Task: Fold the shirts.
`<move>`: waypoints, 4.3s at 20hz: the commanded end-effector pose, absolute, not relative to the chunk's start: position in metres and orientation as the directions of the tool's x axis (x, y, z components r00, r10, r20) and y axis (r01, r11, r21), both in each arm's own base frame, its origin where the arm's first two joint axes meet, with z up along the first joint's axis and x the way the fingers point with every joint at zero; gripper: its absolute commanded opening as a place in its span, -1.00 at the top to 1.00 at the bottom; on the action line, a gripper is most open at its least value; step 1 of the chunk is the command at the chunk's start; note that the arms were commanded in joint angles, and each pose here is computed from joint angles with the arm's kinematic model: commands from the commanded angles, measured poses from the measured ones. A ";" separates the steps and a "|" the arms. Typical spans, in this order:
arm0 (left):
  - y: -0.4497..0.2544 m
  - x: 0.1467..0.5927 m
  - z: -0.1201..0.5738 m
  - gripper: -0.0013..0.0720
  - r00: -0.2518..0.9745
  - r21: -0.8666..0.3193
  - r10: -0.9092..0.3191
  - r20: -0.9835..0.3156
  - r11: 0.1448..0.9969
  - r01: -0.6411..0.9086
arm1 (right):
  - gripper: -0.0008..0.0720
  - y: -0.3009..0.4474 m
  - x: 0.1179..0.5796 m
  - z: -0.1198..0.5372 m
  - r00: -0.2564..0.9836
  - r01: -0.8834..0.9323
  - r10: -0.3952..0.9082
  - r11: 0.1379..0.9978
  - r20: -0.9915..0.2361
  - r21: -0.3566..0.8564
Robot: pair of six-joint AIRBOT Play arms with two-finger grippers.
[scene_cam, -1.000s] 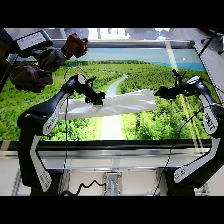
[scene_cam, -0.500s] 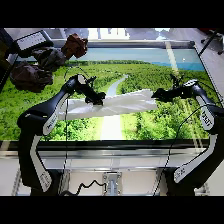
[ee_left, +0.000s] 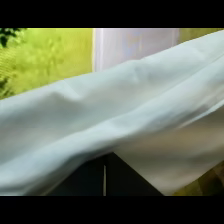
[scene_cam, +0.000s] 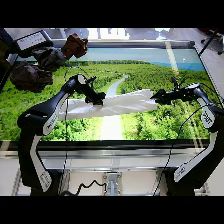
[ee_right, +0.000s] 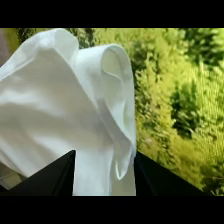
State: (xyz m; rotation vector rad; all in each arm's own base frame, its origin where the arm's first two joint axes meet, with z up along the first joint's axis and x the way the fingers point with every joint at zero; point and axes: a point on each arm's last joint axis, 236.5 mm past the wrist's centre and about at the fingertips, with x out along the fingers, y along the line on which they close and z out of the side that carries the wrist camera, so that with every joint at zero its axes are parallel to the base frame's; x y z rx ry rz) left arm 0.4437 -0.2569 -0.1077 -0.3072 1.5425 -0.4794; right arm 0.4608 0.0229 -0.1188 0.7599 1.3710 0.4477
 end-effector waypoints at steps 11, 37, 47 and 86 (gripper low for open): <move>-0.258 0.446 -0.107 0.92 -0.027 -0.483 -0.483 -0.875 0.870 0.103 | 0.88 0.046 0.450 -0.123 0.116 0.130 0.790 0.589 -0.602 0.798; -0.203 0.530 0.015 0.92 0.284 -0.445 -0.478 -0.831 0.878 0.176 | 0.92 0.361 0.423 0.121 -0.077 -0.647 0.931 0.227 -0.358 0.728; -0.012 0.522 0.105 0.92 0.425 -0.306 -0.259 -0.867 0.951 -0.045 | 0.92 0.469 0.398 0.123 -0.072 -0.671 0.959 0.158 -0.275 0.725; -0.050 0.506 0.110 0.92 0.355 -0.431 -0.421 -0.835 0.901 0.055 | -0.08 0.308 0.463 -0.059 -0.119 -0.265 0.742 0.617 -0.660 0.741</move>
